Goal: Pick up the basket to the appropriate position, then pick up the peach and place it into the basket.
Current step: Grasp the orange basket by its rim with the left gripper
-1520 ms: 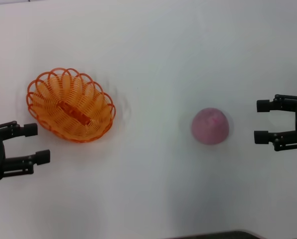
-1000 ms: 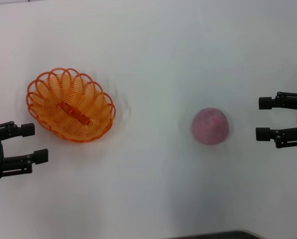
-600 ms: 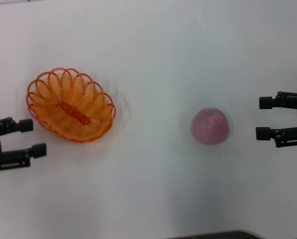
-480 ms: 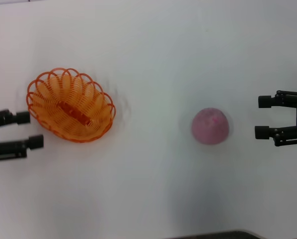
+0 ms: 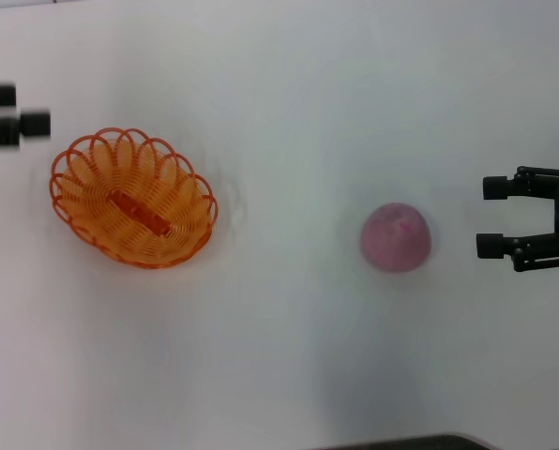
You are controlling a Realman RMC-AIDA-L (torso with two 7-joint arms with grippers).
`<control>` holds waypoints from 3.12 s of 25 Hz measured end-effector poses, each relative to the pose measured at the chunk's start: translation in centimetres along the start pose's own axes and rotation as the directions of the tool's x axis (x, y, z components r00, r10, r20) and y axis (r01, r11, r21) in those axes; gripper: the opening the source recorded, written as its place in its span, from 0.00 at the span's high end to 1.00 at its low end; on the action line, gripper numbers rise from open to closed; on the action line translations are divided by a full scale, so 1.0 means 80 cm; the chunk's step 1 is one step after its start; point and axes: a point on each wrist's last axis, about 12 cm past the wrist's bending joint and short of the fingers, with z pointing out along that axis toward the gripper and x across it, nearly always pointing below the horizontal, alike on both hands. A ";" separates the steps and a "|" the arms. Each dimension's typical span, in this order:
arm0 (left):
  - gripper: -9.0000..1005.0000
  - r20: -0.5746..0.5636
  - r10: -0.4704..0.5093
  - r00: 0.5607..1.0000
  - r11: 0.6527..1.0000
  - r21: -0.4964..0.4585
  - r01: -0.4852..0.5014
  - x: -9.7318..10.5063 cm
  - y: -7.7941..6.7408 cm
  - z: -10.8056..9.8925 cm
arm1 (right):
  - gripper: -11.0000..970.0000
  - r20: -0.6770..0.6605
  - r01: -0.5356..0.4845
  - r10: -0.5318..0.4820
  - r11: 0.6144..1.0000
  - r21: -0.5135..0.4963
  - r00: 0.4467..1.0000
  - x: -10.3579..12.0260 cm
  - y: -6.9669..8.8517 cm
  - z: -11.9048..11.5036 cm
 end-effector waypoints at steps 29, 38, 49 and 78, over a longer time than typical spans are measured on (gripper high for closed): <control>0.19 -0.593 -0.109 0.798 0.912 -0.378 -0.156 -0.103 0.010 0.179 | 0.04 -0.003 0.015 -0.015 1.000 -0.008 1.000 -0.006 -0.005 0.015; 0.19 -0.617 -0.125 0.777 0.899 -0.401 -0.173 -0.069 0.028 0.203 | 0.04 -0.015 0.013 -0.014 1.000 -0.027 1.000 -0.005 -0.003 0.024; 0.23 -0.642 -0.154 0.751 0.897 -0.410 -0.166 -0.045 0.038 0.208 | 0.04 -0.017 0.014 -0.014 1.000 -0.023 1.000 -0.005 -0.004 0.025; 0.90 -0.597 -0.169 0.785 0.928 -0.364 -0.077 -0.080 0.022 0.179 | 0.04 -0.014 0.013 -0.014 1.000 -0.014 1.000 -0.003 -0.004 0.028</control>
